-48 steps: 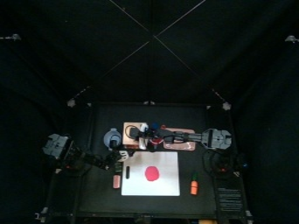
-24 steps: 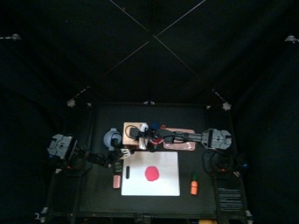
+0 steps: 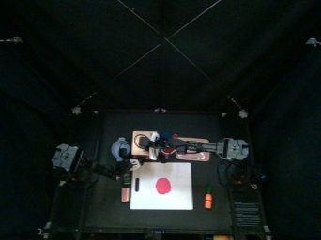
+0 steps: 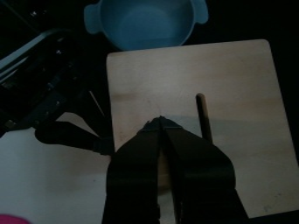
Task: Get the cutter from the drawer then cut the dough then place the extra dough in the bowl
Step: Open the drawer
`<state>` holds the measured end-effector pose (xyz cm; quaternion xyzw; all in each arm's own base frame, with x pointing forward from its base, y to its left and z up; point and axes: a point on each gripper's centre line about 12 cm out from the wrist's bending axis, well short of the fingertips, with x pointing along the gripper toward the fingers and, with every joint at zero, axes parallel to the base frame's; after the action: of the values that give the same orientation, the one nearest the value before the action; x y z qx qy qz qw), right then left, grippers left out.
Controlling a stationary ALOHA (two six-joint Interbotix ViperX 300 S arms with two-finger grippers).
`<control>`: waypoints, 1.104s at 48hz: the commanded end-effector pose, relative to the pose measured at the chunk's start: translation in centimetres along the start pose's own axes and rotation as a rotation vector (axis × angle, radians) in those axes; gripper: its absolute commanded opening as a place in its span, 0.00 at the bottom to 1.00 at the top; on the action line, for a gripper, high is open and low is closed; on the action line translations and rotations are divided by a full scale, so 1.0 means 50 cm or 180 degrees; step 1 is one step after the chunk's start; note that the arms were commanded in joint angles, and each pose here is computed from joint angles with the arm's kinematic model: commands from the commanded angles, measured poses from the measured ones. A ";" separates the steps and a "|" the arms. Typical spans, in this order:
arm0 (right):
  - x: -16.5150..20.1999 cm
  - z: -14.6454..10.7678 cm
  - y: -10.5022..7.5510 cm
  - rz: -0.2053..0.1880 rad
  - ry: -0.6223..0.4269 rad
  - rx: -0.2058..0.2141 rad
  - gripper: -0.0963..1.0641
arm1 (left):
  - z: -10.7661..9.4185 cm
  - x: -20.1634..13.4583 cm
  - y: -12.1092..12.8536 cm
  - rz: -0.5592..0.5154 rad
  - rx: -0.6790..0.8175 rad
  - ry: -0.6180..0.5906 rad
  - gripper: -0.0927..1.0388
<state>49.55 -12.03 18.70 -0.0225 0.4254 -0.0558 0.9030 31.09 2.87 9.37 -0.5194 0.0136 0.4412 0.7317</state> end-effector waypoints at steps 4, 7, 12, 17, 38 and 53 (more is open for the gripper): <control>0.000 -0.006 0.003 0.0013 0.0042 0.0007 0.11 | 0.006 0.001 0.000 0.0000 -0.0006 -0.0033 0.51; 0.000 -0.006 0.003 0.0014 0.0047 0.0011 0.11 | 0.004 -0.002 0.003 0.0008 0.0008 -0.0023 0.51; 0.001 -0.005 0.003 0.0013 0.0042 0.0021 0.11 | -0.003 -0.008 0.005 -0.0004 0.0034 0.0013 0.51; 0.002 -0.007 0.001 0.0012 0.0052 0.0025 0.11 | -0.011 -0.014 0.002 -0.0030 0.0054 0.0050 0.51; 0.005 -0.011 -0.004 0.0002 0.0068 0.0055 0.11 | -0.047 -0.044 -0.006 -0.0154 0.0143 0.0234 0.51; 0.007 -0.012 -0.006 0.0001 0.0078 0.0064 0.11 | -0.054 -0.053 -0.010 -0.0193 0.0157 0.0271 0.51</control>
<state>49.49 -12.33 18.62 -0.0154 0.4257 -0.0608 0.9027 30.73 -0.61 9.18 -0.5150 0.0433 0.4053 0.7541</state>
